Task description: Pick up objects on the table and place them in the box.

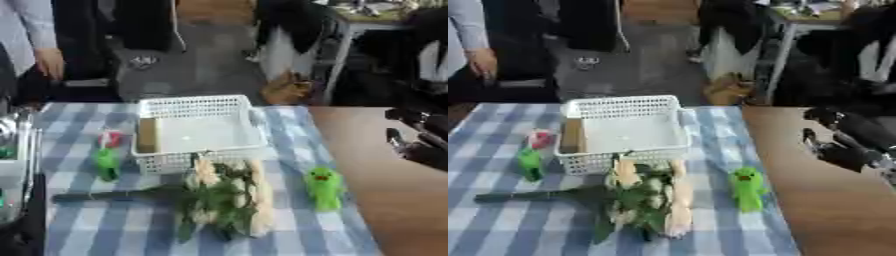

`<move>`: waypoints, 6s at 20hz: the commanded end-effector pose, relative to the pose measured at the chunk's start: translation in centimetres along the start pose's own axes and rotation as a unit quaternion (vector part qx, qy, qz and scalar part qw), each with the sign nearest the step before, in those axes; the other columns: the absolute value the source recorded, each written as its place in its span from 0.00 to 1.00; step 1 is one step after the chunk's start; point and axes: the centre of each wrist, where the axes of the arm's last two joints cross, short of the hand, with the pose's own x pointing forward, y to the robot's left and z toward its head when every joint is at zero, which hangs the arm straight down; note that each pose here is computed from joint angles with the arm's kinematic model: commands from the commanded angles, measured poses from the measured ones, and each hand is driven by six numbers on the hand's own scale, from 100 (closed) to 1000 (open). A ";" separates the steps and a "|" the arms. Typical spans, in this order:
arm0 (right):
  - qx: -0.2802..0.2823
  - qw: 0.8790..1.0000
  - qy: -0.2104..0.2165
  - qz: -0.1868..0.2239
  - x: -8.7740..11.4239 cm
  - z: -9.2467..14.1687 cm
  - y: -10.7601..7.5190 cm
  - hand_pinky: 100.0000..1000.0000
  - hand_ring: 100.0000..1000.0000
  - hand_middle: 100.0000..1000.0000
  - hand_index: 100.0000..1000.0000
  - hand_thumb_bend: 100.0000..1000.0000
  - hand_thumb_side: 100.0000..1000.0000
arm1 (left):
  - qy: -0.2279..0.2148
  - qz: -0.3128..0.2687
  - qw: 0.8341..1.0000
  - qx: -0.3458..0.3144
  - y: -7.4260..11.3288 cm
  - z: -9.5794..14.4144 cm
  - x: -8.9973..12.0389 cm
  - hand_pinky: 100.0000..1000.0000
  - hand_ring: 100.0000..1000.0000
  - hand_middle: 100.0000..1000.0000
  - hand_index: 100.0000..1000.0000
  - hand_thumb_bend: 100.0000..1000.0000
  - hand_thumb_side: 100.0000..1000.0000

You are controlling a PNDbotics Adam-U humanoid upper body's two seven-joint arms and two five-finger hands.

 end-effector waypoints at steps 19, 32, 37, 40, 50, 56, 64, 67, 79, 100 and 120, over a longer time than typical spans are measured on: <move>0.052 0.986 0.098 -0.128 -1.7 -1.0 0.7 0.79 0.89 0.87 1.00 0.29 1.00 | -0.018 0.045 0.999 0.009 -1.3 -0.6 1.2 0.80 0.92 0.89 1.00 0.00 1.00; 0.078 0.958 0.182 -0.208 -2.7 -1.4 2.8 0.80 0.91 0.89 1.00 0.26 1.00 | -0.019 0.079 0.997 0.014 -2.3 -0.5 1.6 0.81 0.92 0.89 0.99 0.00 1.00; 0.078 0.950 0.207 -0.219 -3.1 -1.3 4.4 0.81 0.91 0.89 1.00 0.23 1.00 | -0.022 0.094 0.995 0.013 -2.8 -0.4 1.9 0.81 0.92 0.89 0.99 0.00 1.00; 0.074 0.948 0.219 -0.217 -3.3 -1.2 5.2 0.81 0.92 0.90 1.00 0.23 1.00 | -0.022 0.101 0.995 0.013 -3.0 -0.3 2.0 0.81 0.92 0.88 0.99 0.00 1.00; 0.080 0.932 0.273 -0.225 -4.0 -0.9 8.2 0.84 0.95 0.91 1.00 0.20 1.00 | -0.029 0.126 0.992 0.012 -3.8 -0.3 2.4 0.81 0.92 0.88 0.99 0.00 1.00; 0.101 0.908 0.325 -0.245 -4.4 0.4 11.0 0.86 0.97 0.93 1.00 0.16 0.98 | -0.020 0.135 0.991 0.004 -4.0 0.3 2.3 0.81 0.92 0.88 0.99 0.00 1.00; 0.117 0.892 0.355 -0.254 -4.2 2.4 14.2 0.82 0.91 0.87 1.00 0.15 0.95 | -0.013 0.137 0.990 -0.008 -4.0 1.0 2.0 0.80 0.92 0.88 0.98 0.00 1.00; 0.106 0.909 0.338 -0.218 -4.1 3.5 14.6 0.77 0.86 0.87 0.99 0.19 0.95 | -0.009 0.136 0.991 -0.009 -3.9 1.2 1.9 0.80 0.92 0.88 0.98 0.00 1.00; 0.076 0.961 0.208 -0.165 1.0 1.0 15.2 0.67 0.79 0.91 1.00 0.09 1.00 | -0.002 0.126 0.992 -0.012 -3.5 1.6 1.5 0.80 0.91 0.87 0.98 0.00 1.00; 0.115 0.960 0.166 -0.194 4.0 -0.5 15.2 0.77 0.91 0.91 1.00 0.28 1.00 | -0.002 0.133 0.991 -0.008 -3.6 1.6 1.6 0.81 0.91 0.87 0.97 0.00 1.00; 0.129 0.976 0.140 -0.103 2.8 0.8 17.1 0.88 0.97 0.94 1.00 0.23 1.00 | -0.001 0.140 0.990 -0.009 -3.6 1.5 1.6 0.81 0.91 0.86 0.97 0.00 1.00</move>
